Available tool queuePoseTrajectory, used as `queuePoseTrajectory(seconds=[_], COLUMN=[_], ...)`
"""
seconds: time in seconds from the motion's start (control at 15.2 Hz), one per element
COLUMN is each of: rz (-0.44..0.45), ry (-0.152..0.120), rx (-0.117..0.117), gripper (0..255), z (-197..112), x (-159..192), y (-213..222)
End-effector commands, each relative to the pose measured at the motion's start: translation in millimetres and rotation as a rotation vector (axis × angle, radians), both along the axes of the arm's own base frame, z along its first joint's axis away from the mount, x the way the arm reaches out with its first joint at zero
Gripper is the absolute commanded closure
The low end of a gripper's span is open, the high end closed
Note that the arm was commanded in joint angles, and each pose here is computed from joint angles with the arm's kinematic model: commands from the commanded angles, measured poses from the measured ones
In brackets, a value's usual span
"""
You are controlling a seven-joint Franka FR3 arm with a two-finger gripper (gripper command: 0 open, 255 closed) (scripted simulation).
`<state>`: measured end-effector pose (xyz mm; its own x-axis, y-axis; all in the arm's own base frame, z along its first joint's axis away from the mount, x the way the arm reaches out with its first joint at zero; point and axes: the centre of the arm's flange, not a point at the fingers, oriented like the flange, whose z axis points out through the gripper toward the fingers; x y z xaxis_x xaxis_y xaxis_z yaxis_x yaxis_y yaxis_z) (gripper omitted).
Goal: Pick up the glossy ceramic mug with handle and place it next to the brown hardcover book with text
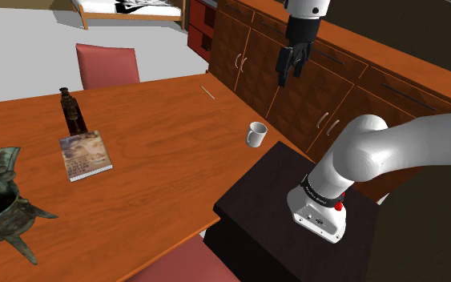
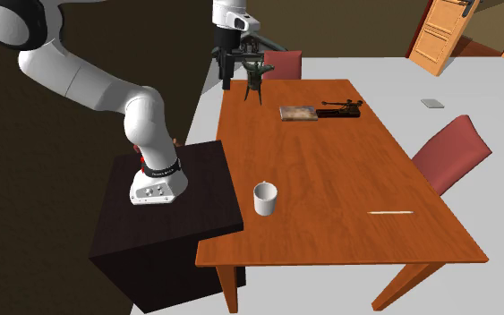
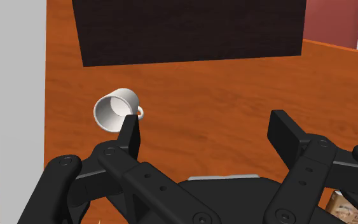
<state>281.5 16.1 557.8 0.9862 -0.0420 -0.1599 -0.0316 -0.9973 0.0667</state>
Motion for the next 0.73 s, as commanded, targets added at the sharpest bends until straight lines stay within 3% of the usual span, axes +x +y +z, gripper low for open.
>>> queuePoseTrajectory(seconds=[0.0,0.66], rz=[0.000,0.005], ry=[0.000,-0.027], rx=[0.000,0.039], gripper=[0,0], z=[0.0,-104.0], x=[0.0,22.4], y=[0.0,-81.3])
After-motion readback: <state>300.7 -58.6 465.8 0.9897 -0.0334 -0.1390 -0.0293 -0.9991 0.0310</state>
